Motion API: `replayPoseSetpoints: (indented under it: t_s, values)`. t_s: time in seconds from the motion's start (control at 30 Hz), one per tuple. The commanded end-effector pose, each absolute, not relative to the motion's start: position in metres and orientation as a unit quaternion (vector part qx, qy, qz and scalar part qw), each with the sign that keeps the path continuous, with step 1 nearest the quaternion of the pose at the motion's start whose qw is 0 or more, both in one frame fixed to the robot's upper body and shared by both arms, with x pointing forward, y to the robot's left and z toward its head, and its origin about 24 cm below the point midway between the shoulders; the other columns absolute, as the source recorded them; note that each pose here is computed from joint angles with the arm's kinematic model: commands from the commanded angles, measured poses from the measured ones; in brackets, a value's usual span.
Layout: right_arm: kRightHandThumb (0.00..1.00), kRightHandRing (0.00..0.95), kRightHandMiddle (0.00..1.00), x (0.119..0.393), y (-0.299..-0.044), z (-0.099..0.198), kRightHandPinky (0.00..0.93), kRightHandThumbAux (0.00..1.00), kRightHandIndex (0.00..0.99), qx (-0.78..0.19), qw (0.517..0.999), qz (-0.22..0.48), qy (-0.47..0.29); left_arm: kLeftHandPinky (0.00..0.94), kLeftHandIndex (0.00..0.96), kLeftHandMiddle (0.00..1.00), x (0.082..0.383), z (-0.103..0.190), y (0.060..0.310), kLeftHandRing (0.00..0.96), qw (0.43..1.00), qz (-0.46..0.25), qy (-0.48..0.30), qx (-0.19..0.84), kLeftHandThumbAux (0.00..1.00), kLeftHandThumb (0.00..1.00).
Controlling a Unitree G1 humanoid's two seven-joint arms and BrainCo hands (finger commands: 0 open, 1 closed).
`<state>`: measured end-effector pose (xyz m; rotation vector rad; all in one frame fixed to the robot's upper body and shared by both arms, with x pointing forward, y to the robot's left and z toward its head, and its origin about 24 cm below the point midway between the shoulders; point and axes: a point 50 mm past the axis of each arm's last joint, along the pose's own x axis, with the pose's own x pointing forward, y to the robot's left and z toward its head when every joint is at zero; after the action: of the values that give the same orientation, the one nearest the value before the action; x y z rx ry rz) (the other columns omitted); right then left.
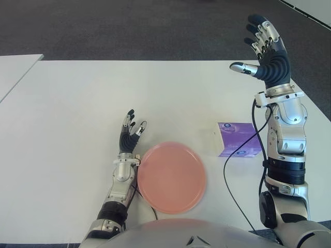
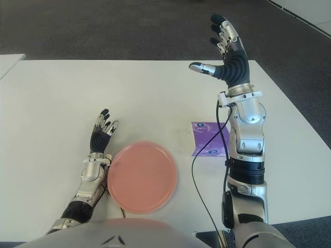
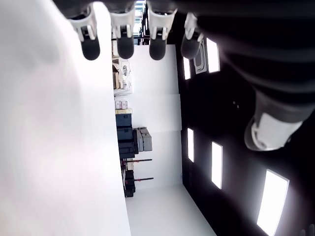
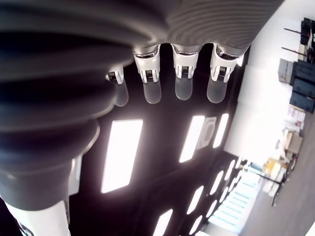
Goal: Put the tissue paper into the plate.
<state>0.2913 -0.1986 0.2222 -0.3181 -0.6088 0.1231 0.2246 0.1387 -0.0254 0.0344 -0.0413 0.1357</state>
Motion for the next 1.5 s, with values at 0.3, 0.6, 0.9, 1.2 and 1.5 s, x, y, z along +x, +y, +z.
replayPoseSetpoints:
  t_s: [0.3,0.6,0.9,1.2,1.5]
  values:
    - [0.267,0.000,0.016,0.2919,-0.1949,0.2173,0.000,0.786,0.097,-0.151,0.944,0.063,-0.286,0.000,0.000,0.000,0.2102,-0.0413,0.1398,0.000,0.997,0.074,0.024,0.020,0.522,0.001]
    - [0.267,0.000,0.016,0.2921,-0.1941,0.2172,0.000,0.786,0.097,-0.151,0.944,0.064,-0.286,0.000,0.000,0.000,0.2097,-0.0403,0.1401,0.000,0.997,0.069,0.026,0.025,0.533,0.000]
    - [0.267,0.000,0.016,0.2916,-0.1931,0.2173,0.000,0.786,0.097,-0.151,0.944,0.064,-0.287,0.000,0.000,0.000,0.2079,-0.0389,0.1413,0.000,0.997,0.069,0.027,0.024,0.536,0.000]
    - [0.267,0.000,0.016,0.2900,-0.1927,0.2175,0.000,0.786,0.097,-0.151,0.944,0.064,-0.287,0.000,0.000,0.000,0.2059,-0.0379,0.1423,0.000,0.997,0.071,0.030,0.030,0.527,0.000]
    - [0.267,0.000,0.016,0.2880,-0.1915,0.2175,0.000,0.786,0.097,-0.151,0.944,0.064,-0.287,0.000,0.000,0.000,0.2053,-0.0363,0.1443,0.000,0.996,0.077,0.032,0.032,0.518,0.004]
